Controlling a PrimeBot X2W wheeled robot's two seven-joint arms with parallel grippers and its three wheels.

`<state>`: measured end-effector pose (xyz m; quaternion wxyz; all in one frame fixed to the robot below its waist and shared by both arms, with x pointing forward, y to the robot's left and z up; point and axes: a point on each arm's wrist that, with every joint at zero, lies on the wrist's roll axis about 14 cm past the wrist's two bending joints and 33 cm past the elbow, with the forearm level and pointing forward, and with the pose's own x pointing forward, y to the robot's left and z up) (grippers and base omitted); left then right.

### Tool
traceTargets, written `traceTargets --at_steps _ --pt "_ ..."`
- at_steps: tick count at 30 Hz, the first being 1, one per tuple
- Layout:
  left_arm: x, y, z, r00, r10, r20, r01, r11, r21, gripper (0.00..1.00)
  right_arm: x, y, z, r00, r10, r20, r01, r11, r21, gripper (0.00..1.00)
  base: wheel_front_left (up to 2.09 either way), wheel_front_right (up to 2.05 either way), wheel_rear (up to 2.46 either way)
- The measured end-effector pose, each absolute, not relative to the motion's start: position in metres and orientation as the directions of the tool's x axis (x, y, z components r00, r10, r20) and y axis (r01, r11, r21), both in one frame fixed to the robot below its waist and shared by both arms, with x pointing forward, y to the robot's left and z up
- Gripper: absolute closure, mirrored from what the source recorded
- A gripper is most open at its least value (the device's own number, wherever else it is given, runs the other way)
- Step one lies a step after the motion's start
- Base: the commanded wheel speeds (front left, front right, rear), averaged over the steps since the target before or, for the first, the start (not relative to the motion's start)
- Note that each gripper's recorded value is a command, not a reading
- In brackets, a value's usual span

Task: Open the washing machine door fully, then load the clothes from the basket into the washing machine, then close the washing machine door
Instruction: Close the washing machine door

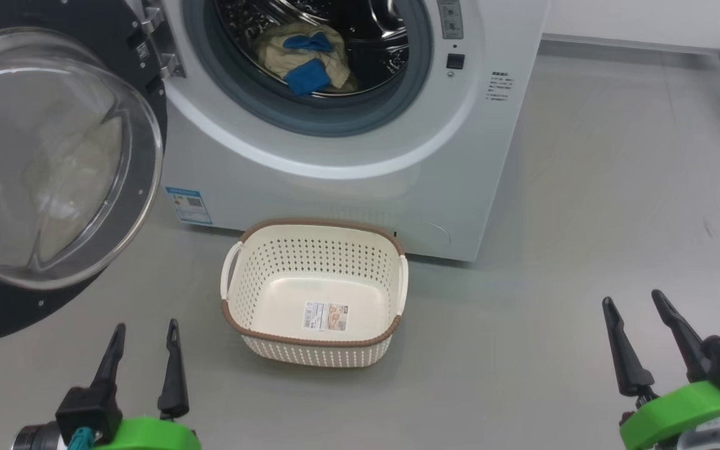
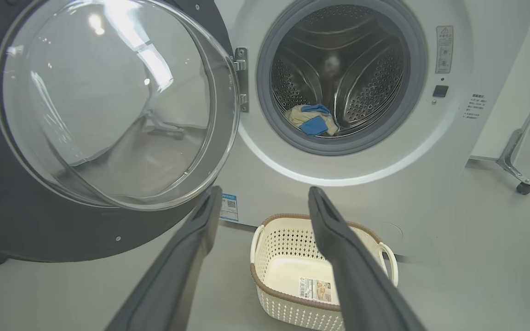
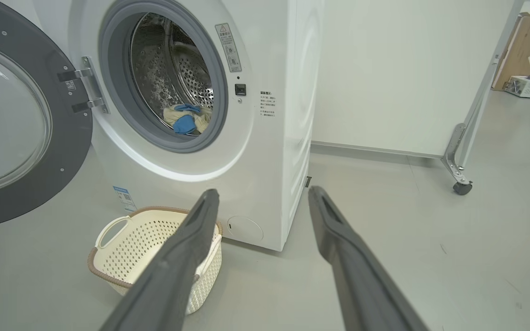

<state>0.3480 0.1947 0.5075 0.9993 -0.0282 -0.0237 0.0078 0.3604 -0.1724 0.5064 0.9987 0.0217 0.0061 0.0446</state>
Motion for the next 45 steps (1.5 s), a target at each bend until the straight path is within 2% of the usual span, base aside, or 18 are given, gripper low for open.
traceTargets --at_steps 23,40,42,43,44,45 --pt "0.270 0.288 0.508 0.938 0.342 0.048 -0.341 0.940 -0.031 0.00 0.386 -0.066 0.508 0.920 0.391 -0.007 -0.390 0.919 0.053 0.00 0.00 0.00 0.00" --pt "0.269 0.290 0.508 0.938 0.344 0.044 -0.343 0.939 -0.037 0.00 0.385 -0.059 0.502 0.912 0.409 -0.022 -0.408 0.911 0.062 0.00 0.00 0.00 0.00" --pt "0.270 0.289 0.508 0.940 0.339 0.045 -0.338 0.940 -0.040 0.64 0.385 -0.060 0.501 0.912 0.409 -0.023 -0.407 0.911 0.062 0.00 0.00 0.00 0.00" --pt "0.270 0.289 0.509 0.940 0.337 0.045 -0.335 0.941 -0.041 0.91 0.385 -0.060 0.501 0.913 0.408 -0.023 -0.406 0.912 0.062 0.00 0.00 0.00 0.00" --pt "0.270 0.289 0.509 0.942 0.334 0.045 -0.332 0.942 -0.040 1.00 0.385 -0.060 0.501 0.913 0.407 -0.024 -0.405 0.912 0.063 0.00 0.00 0.00 0.00" --pt "0.271 0.289 0.509 0.943 0.331 0.046 -0.329 0.943 -0.039 1.00 0.385 -0.060 0.501 0.913 0.406 -0.025 -0.404 0.912 0.063 0.00 0.00 0.00 0.00"
